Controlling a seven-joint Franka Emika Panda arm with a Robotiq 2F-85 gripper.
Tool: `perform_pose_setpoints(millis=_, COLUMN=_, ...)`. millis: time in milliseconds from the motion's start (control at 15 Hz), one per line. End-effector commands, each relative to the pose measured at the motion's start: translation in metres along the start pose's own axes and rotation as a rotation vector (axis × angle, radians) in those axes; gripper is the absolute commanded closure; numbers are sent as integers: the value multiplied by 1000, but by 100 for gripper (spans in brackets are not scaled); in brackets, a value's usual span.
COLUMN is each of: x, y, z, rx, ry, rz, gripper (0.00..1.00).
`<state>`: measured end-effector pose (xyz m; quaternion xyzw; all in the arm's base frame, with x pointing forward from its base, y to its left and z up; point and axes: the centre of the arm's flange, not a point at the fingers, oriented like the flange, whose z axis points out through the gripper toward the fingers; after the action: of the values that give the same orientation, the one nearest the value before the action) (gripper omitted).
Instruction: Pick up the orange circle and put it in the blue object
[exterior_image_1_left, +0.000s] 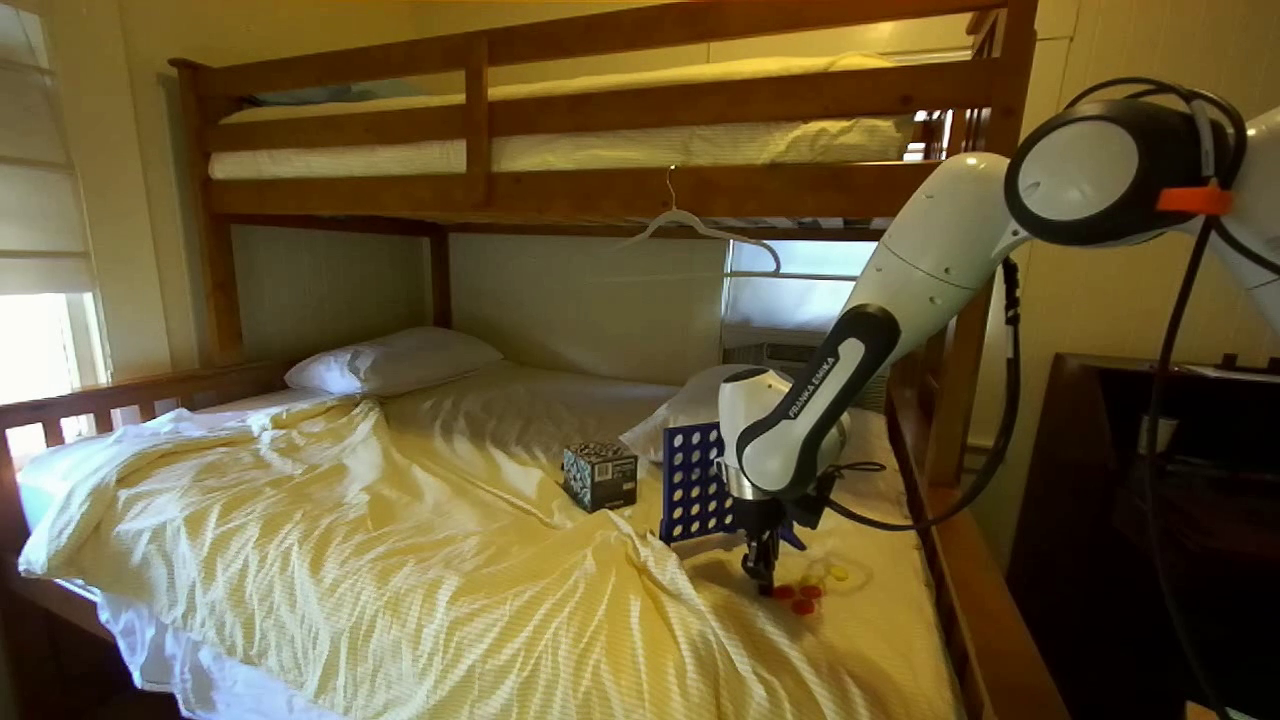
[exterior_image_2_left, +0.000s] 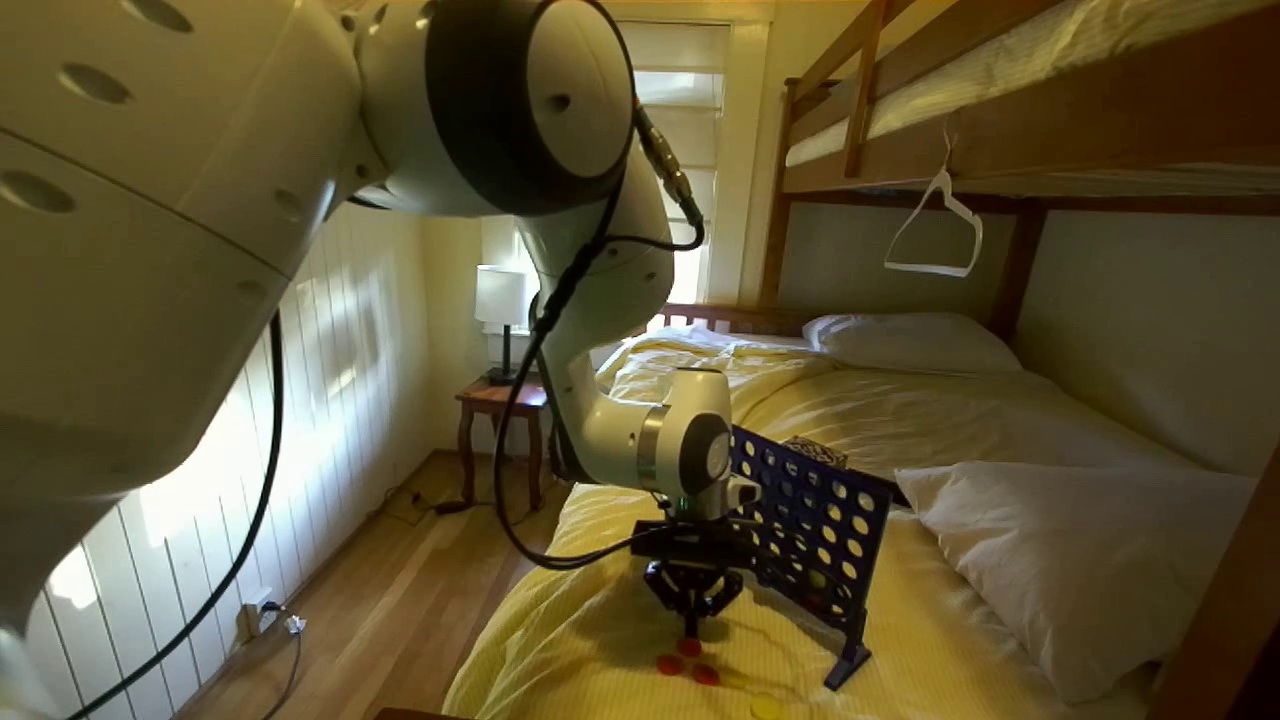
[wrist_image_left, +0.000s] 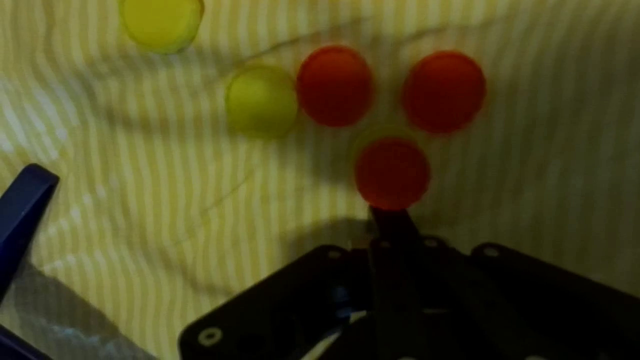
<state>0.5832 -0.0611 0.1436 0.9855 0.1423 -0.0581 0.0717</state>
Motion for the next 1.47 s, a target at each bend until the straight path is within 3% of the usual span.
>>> perform_pose_setpoints(millis=0, x=6, y=2, z=4, rx=-20, ry=13, rz=-12, gripper=74)
perform_pose_setpoints(millis=67, x=6, y=3, z=4, rx=-21, ry=11, rz=-10, gripper=73)
perform_pose_setpoints(millis=800, x=-7, y=8, z=-1, rx=-21, ry=-10, rz=-10, gripper=1)
perform_pose_setpoints(millis=1000, x=-8, y=7, z=-2, rx=-20, ry=-25, rz=-11, gripper=3)
perform_pose_setpoints(millis=1267, x=-8, y=6, z=1, rx=-24, ry=-55, rz=-16, gripper=19)
perform_pose_setpoints(millis=1333, x=-9, y=6, z=1, rx=-24, ry=-59, rz=-18, gripper=15)
perform_pose_setpoints(millis=1400, x=-9, y=6, z=1, rx=-24, ry=-60, rz=-19, gripper=19)
